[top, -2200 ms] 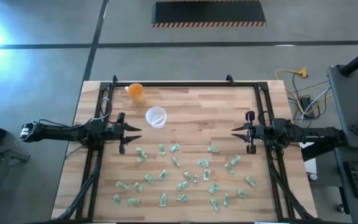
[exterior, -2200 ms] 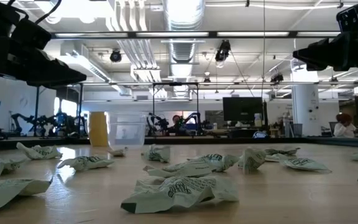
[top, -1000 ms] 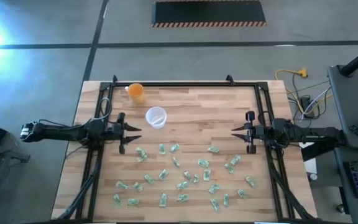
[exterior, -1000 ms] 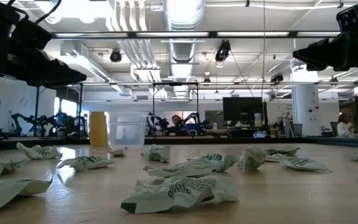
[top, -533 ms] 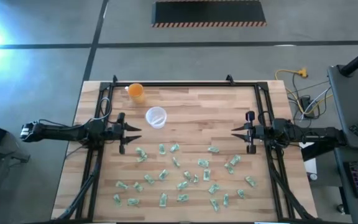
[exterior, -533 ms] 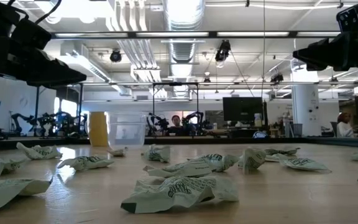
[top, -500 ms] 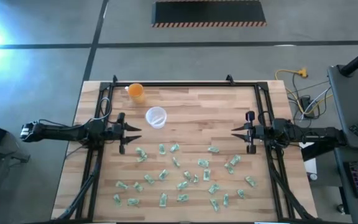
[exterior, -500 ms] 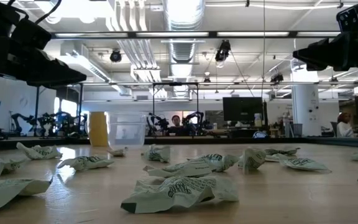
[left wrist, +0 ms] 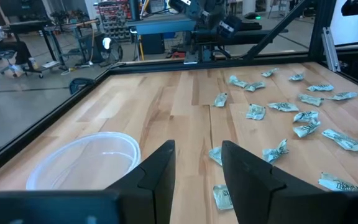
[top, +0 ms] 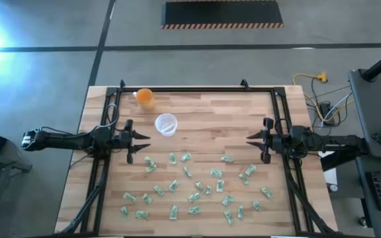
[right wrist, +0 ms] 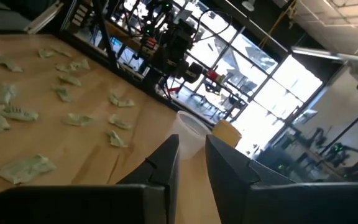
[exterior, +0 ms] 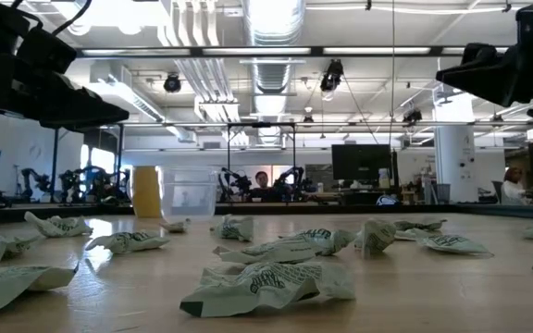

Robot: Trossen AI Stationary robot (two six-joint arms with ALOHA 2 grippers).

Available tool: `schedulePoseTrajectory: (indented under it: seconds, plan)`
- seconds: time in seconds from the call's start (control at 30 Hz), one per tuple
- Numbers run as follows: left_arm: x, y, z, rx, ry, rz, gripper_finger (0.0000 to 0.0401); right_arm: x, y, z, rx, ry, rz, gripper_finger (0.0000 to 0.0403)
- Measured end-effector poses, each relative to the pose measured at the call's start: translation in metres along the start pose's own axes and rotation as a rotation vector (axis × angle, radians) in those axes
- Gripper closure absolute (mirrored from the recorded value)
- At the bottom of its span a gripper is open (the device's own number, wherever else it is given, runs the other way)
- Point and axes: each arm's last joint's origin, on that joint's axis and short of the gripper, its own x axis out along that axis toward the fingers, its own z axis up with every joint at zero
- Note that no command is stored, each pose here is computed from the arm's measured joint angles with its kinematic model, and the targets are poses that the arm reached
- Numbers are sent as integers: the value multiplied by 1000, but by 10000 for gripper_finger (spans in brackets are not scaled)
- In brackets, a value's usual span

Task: Pick and place Stevia / Truvia into bins
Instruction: Put the stevia packet into the transparent container

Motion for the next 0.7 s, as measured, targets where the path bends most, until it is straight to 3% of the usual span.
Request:
schedulePoseTrajectory:
  seconds: [0.13, 0.4, 0.7]
  plan:
    - [0, 0, 4, -10, -41, 3, 286, 0, 0, 1, 11, -10, -3, 335]
    - [-1, 1, 17, -28, -173, 4, 286, 0, -1, 2, 401, -25, -6, 335]
    - [-4, 2, 26, -39, -269, 9, 286, -2, -12, 18, 567, -218, -61, 335]
